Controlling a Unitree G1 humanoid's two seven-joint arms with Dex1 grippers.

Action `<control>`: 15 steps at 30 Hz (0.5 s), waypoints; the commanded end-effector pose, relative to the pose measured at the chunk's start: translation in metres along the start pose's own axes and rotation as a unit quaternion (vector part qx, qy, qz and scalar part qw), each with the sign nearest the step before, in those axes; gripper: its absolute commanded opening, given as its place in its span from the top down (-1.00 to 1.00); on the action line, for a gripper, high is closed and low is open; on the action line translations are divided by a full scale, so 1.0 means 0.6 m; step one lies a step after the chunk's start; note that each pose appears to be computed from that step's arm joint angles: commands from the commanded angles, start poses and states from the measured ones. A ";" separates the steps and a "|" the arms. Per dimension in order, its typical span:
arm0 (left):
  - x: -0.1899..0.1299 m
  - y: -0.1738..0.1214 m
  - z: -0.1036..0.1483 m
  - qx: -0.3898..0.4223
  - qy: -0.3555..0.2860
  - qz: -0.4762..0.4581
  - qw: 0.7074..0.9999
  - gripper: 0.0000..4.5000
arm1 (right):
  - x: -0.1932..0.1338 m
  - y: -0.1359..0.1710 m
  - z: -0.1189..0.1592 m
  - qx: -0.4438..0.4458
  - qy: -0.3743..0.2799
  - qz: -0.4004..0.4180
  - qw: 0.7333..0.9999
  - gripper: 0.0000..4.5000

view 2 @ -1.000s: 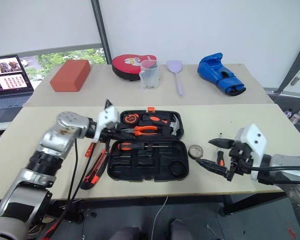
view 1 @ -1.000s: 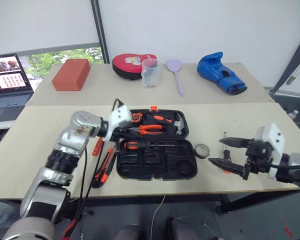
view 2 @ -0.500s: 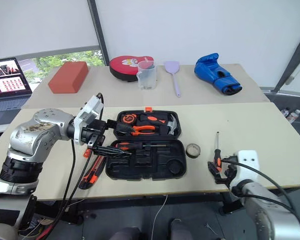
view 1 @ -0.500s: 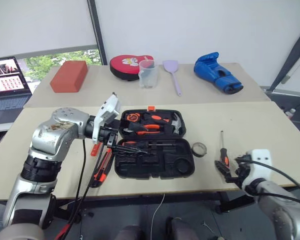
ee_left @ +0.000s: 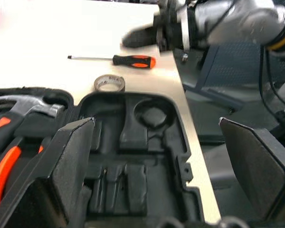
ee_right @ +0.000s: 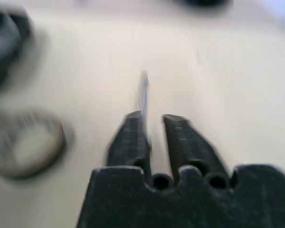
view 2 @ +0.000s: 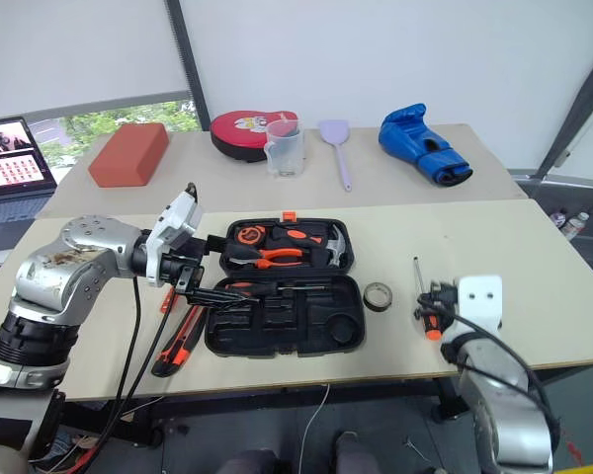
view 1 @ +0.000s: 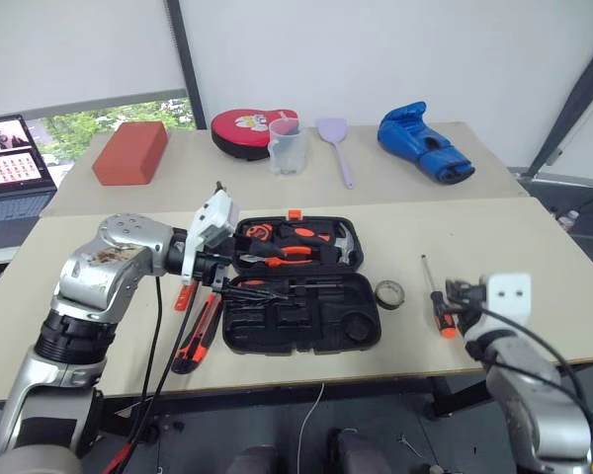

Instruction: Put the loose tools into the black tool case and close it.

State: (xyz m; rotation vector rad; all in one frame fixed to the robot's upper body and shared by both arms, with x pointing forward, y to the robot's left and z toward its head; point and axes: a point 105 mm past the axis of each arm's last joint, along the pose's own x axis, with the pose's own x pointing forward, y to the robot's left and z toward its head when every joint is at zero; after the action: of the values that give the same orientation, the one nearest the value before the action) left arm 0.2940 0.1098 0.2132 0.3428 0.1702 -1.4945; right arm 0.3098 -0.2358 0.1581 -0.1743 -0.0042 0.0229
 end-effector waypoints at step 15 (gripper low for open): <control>-0.016 -0.012 -0.001 0.016 0.014 0.017 1.000 -1.00 | -0.005 -0.026 0.002 0.050 0.075 0.031 0.995 -0.12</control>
State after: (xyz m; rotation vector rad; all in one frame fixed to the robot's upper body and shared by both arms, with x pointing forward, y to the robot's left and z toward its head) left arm 0.2897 0.1219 0.2039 0.3648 0.2165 -1.4495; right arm 0.3166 -0.2525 0.1505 -0.0662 0.1928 0.1055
